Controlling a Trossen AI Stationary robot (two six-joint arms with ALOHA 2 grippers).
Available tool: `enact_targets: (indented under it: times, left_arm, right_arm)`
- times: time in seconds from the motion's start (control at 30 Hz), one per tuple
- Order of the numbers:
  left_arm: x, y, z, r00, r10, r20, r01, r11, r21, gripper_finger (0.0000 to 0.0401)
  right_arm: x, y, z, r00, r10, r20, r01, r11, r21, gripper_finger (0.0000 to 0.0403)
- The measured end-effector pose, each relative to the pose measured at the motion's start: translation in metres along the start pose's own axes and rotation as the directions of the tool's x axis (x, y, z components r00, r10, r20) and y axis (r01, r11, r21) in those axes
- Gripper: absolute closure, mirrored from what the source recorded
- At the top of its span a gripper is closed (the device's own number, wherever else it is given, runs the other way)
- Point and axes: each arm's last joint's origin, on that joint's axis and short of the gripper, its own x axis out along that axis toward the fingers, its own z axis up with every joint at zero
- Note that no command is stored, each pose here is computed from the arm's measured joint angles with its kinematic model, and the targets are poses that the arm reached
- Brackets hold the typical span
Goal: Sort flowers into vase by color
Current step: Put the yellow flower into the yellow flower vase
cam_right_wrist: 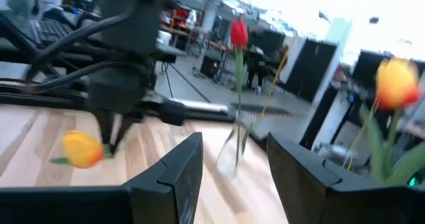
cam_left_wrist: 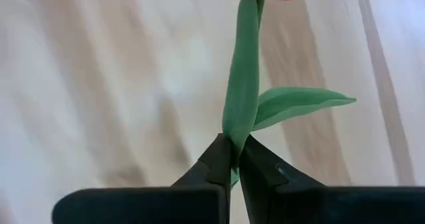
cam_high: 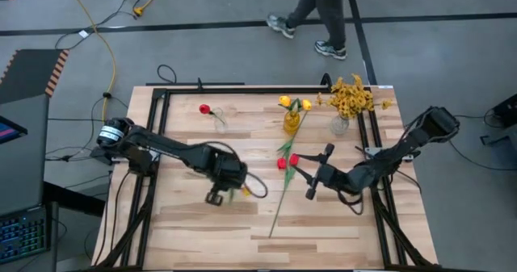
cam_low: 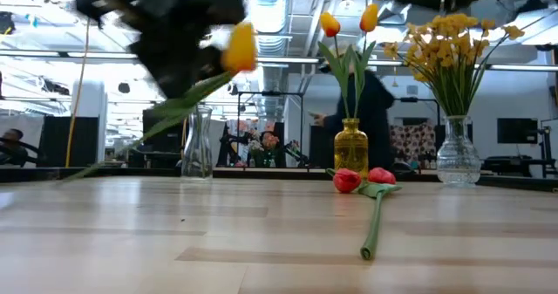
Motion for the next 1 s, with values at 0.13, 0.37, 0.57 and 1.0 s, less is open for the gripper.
enact_targets:
  times: [0.13, 0.37, 0.57, 1.0]
  left_arm:
    - [-0.02, 0.014, 0.023, 0.985, 0.063, 0.159, -0.058, 0.997, -0.041, 0.0396]
    - [-0.049, 0.04, 0.06, 0.843, 0.15, 0.516, -0.089, 0.986, -0.141, 0.0396]
    - [-0.066, 0.054, 0.077, 0.661, 0.289, 0.693, -0.184, 0.957, -0.224, 0.0396]
    - [-0.096, 0.069, 0.091, 0.349, 0.449, 0.823, -0.396, 0.866, -0.304, 0.0396]
  right_arm:
    - [-0.014, -0.009, 0.019, 0.998, 0.02, 0.054, -0.017, 0.998, -0.066, 0.0207]
    - [-0.033, -0.025, 0.038, 0.997, -0.04, 0.069, 0.05, 0.988, -0.145, 0.0207]
    - [-0.04, -0.032, 0.045, 0.996, -0.039, 0.084, 0.052, 0.986, -0.157, 0.0207]
    - [-0.04, -0.032, 0.045, 0.996, -0.038, 0.083, 0.051, 0.986, -0.162, 0.0207]
